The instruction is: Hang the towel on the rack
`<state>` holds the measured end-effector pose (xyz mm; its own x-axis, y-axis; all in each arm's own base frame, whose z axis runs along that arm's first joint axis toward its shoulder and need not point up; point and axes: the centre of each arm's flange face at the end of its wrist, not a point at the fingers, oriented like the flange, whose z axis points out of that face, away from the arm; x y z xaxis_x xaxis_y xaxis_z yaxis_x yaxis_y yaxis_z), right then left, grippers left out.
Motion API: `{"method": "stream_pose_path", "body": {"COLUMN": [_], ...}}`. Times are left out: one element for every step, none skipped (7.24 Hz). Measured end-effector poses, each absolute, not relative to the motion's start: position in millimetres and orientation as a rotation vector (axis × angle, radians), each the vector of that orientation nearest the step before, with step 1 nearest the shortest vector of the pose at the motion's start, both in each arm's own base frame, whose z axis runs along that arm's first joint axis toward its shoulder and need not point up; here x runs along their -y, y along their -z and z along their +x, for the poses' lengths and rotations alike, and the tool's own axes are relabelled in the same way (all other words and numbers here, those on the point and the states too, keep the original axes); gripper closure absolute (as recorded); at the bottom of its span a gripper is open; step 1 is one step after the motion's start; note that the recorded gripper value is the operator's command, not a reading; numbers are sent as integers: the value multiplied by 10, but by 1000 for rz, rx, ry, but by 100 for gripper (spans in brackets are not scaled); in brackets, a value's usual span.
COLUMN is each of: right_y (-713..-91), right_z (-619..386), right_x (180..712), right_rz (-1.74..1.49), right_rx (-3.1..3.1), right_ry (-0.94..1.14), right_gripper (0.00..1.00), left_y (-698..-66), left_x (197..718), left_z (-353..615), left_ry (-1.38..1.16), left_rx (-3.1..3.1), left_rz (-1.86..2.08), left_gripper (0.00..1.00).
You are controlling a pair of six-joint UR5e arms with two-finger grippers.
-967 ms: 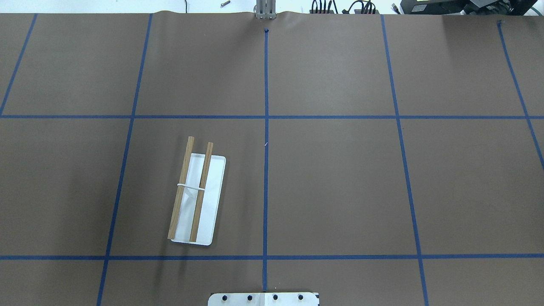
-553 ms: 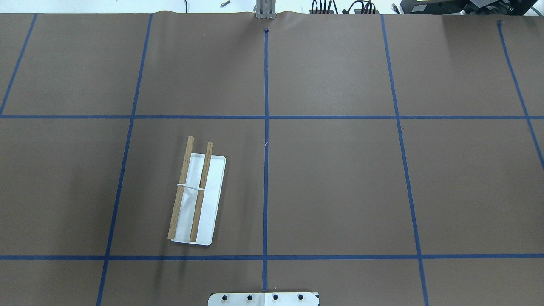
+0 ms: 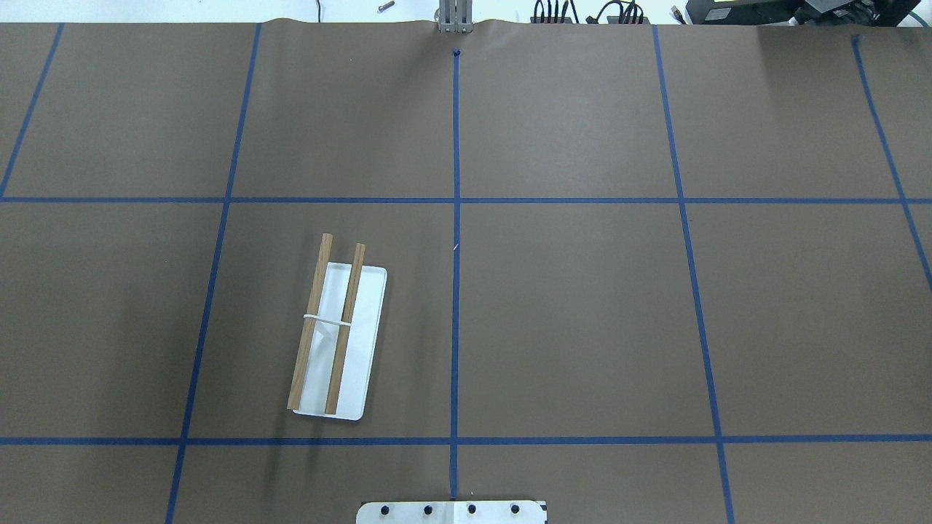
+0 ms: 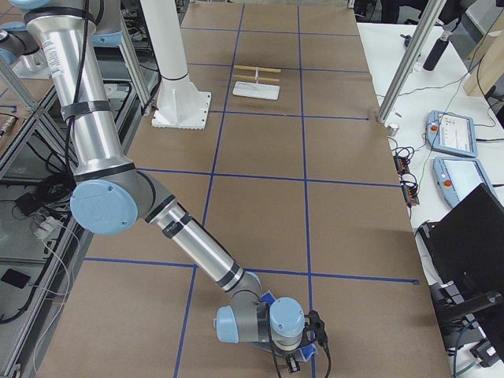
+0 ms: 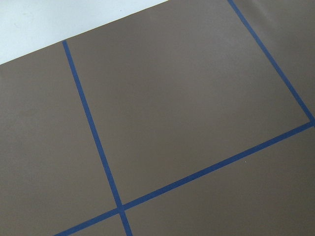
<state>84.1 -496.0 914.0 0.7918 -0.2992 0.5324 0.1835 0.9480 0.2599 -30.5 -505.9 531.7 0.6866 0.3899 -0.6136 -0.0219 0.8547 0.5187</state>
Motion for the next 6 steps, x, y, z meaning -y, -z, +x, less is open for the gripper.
{"method": "stream_pose_path", "body": {"right_y": [-9145, -9152, -9159, -9162, -9163, -9148], "right_z": [840, 838, 838, 838, 839, 839], "right_x": [4957, 4952, 4946, 4944, 4944, 4958], "right_rz": [198, 196, 194, 193, 194, 197], "right_rx": [603, 603, 602, 602, 601, 601], "right_ry": [261, 261, 261, 261, 261, 262], "right_gripper": [78, 78, 83, 100, 100, 100], "left_y": [-5317, -5315, -5311, -5311, -5315, -5325], "left_x": [5061, 5063, 5066, 5069, 5077, 5088], "left_z": [-305, -304, -304, -303, -301, -301], "left_ry": [-242, -242, -242, -242, -242, -241], "left_rx": [-787, -787, -787, -787, -787, -787], "left_rz": [506, 506, 507, 507, 506, 504], "left_gripper": [1, 1, 1, 1, 1, 1]}}
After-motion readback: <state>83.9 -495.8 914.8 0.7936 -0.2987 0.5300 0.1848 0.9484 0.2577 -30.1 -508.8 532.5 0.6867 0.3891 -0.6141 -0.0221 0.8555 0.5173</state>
